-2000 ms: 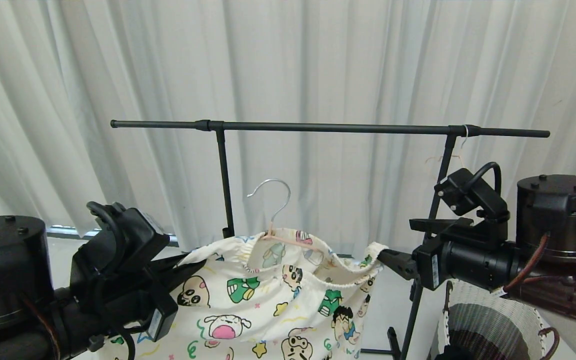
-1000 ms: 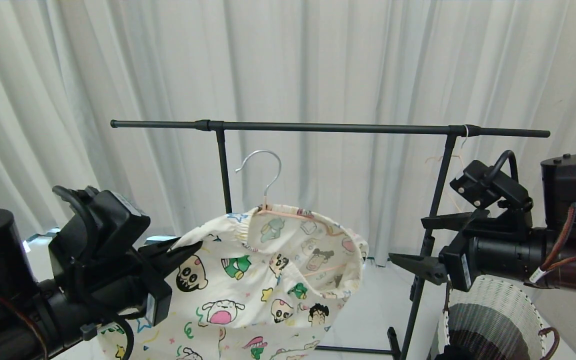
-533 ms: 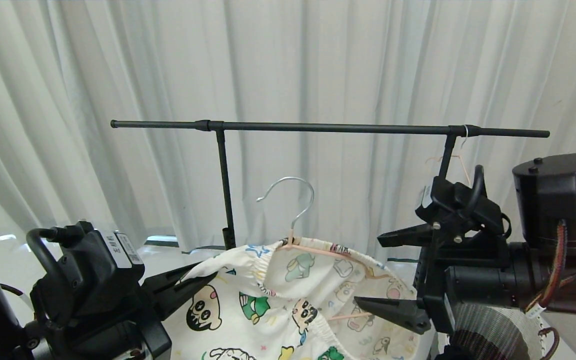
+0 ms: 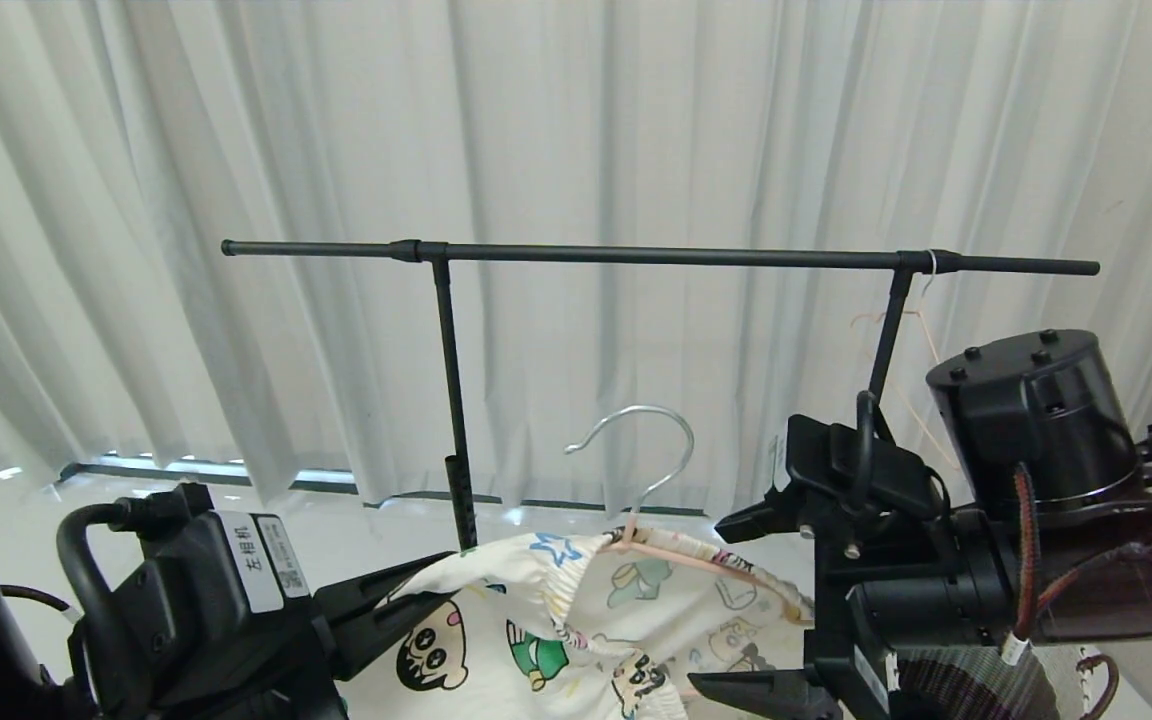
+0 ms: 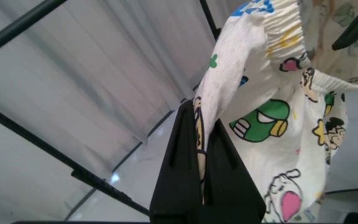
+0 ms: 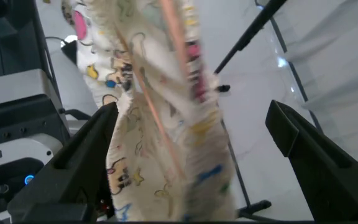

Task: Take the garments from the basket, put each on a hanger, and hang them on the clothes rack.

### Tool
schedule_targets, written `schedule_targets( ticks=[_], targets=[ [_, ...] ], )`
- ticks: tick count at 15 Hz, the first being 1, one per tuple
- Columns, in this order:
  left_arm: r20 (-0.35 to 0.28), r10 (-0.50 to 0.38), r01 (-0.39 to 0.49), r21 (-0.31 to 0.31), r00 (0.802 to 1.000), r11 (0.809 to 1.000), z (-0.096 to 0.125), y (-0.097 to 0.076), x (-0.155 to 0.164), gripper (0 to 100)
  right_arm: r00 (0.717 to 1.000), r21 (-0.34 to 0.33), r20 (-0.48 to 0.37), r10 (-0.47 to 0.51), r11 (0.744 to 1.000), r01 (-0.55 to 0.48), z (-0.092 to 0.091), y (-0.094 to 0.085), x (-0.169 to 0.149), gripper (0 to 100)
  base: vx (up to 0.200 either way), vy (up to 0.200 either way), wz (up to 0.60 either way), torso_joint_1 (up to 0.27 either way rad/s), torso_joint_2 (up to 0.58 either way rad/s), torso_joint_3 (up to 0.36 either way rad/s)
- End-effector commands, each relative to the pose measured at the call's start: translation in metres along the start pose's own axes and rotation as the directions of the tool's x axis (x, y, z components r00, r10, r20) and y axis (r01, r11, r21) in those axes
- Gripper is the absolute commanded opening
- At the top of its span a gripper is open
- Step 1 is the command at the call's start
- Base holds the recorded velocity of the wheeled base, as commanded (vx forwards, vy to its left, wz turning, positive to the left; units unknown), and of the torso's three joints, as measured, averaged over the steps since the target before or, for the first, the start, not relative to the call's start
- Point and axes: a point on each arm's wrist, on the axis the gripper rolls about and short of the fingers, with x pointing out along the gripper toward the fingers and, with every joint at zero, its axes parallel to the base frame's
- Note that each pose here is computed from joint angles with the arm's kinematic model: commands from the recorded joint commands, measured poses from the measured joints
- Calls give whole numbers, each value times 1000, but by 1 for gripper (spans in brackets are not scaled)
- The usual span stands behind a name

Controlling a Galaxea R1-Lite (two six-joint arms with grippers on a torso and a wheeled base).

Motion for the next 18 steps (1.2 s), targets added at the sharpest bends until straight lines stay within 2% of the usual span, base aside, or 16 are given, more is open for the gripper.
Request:
schedule_targets(
  ticks=[1,8,9,17,18],
  targets=[
    [9,-22,22,8,1000,1000,2,-4,1,0,1000,5,-17,6,1000,-5,0,-3,9,100,0,0,0,0,0,0],
    [19,-23,22,11,1000,1000,4,-4,0,0,999,2,-40,24,1000,-24,-2,0,19,100,0,0,0,0,0,0],
    [21,-22,22,11,1000,1000,4,-3,0,0,999,3,-43,24,1000,-24,-3,0,19,0,0,0,0,0,0,0],
    [21,-23,23,16,999,1000,4,-4,0,0,1000,-13,-29,7,1000,-7,-1,-1,16,0,0,0,0,0,0,0],
    [19,-26,26,15,999,1000,4,-4,0,100,1000,-38,-28,0,999,-1,-1,-2,15,0,0,0,0,0,0,0]
  ],
)
